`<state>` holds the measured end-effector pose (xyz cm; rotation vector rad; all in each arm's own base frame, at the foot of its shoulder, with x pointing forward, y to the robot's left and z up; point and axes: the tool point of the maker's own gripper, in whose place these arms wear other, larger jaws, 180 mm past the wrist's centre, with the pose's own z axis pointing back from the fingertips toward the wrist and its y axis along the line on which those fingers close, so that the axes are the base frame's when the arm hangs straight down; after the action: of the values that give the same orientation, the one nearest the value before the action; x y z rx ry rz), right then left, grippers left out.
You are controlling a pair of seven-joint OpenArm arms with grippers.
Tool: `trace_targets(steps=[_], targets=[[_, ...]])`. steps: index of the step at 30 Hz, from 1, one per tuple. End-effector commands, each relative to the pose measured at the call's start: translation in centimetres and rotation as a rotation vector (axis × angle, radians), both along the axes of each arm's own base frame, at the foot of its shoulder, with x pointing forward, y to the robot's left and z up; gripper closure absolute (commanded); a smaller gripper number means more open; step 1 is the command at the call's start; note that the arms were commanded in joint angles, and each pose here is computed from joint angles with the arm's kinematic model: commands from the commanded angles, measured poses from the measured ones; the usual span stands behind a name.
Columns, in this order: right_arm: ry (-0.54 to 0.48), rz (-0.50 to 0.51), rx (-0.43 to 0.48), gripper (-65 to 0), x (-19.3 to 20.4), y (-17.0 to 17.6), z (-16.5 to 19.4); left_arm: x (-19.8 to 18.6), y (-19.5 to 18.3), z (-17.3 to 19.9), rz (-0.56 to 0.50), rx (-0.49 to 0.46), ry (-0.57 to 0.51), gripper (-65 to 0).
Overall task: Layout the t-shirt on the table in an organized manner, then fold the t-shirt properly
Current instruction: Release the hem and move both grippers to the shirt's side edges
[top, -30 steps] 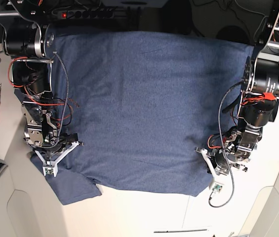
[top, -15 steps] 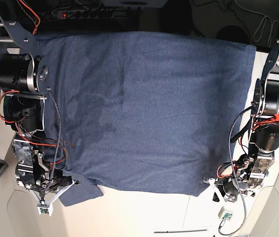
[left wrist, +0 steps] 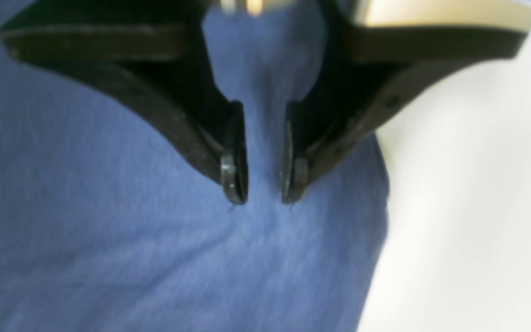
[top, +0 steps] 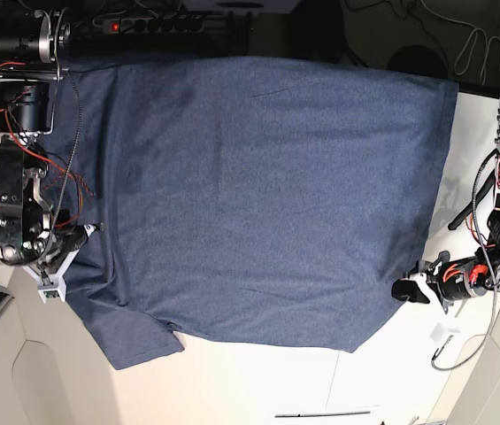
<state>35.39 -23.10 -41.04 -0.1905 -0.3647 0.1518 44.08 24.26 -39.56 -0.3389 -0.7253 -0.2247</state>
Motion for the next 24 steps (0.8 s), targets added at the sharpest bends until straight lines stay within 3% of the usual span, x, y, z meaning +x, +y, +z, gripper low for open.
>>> trace_targets(steps=[1, 5, 10, 12, 18, 24], targets=[[-0.032, 0.003, -0.014, 0.0, 0.3, -0.5, 0.9, 0.5, -0.2, 1.1, -0.014, -0.009, -0.035, -16.6], [0.041, 0.010, 0.001, 0.0, -3.4, -0.2, -2.3, -3.2, -1.4, -2.6, -0.045, -0.011, 0.040, -15.6], [0.023, 0.028, 0.024, 0.0, -5.1, 0.3, -4.4, -5.4, -3.3, -5.3, -0.069, -0.018, 0.046, 0.0], [0.030, 0.026, 0.029, 0.0, -5.3, 0.2, -5.1, -5.5, -4.1, -5.8, -0.098, 0.008, 0.033, 0.0], [0.139, -0.002, 0.053, 0.0, -7.6, -0.1, -8.8, -4.3, -3.4, -7.0, -0.064, 0.172, -0.008, 0.0], [0.091, -0.021, 0.091, 0.0, -5.5, -0.1, -10.1, -1.5, -0.6, -5.5, 0.023, 0.361, -0.151, 0.0]])
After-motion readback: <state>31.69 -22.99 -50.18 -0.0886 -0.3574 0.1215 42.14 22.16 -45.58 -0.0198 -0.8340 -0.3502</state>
